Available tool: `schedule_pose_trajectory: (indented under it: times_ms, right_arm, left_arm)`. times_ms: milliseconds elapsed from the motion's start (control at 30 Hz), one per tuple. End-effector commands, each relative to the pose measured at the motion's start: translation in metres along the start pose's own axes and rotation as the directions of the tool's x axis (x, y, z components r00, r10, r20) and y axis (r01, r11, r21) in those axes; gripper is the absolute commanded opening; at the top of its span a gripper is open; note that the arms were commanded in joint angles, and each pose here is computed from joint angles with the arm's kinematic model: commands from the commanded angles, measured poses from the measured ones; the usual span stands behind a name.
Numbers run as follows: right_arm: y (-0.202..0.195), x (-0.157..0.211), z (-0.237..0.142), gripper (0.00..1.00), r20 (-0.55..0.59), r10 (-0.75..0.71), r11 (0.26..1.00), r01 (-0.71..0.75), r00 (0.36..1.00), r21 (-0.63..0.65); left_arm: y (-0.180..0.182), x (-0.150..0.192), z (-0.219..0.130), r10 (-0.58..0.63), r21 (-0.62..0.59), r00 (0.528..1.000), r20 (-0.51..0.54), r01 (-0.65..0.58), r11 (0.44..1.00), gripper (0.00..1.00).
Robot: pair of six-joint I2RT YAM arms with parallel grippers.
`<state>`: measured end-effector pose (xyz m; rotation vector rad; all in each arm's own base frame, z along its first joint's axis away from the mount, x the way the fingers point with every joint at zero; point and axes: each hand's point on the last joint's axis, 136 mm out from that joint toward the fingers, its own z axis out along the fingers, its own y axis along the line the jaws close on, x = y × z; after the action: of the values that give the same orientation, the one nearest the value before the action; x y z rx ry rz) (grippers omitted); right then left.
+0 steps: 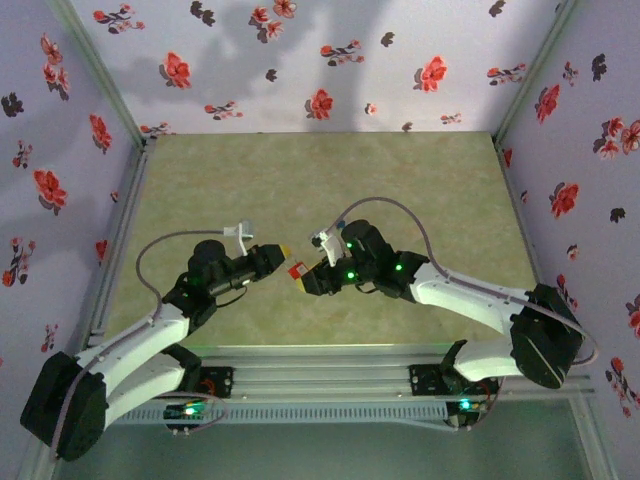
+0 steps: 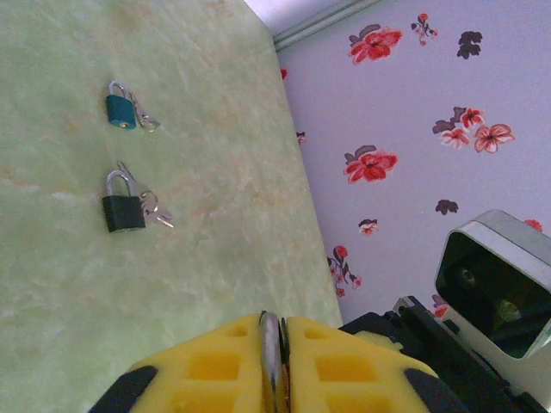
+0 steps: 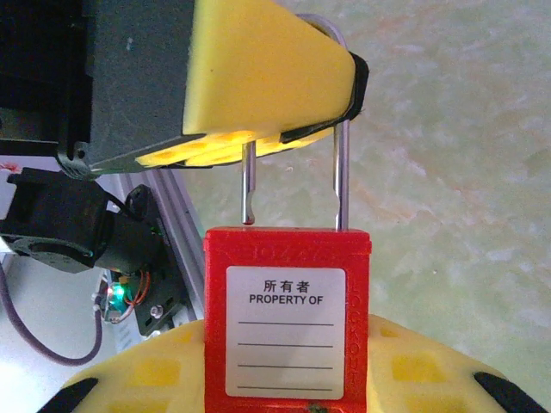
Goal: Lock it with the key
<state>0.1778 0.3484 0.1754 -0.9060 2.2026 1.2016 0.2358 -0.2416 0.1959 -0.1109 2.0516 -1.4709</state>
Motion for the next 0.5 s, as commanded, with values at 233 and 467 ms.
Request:
schedule_pose_trajectory:
  times_ms: [233, 467]
  right_arm:
    - [-0.001, -0.003, 0.001, 0.00, -0.003, -0.028, 0.999, 0.028, 1.000, 0.042]
    - [-0.012, 0.001, 0.010, 0.00, -0.011, -0.047, 0.993, 0.048, 0.999, 0.105]
  left_arm:
    - [-0.016, -0.007, -0.003, 0.041, 0.038, 0.999, 0.013, -0.041, 0.998, 0.00]
    - [-0.004, -0.006, -0.003, -0.013, -0.004, 1.000, 0.023, 0.013, 1.000, 0.00]
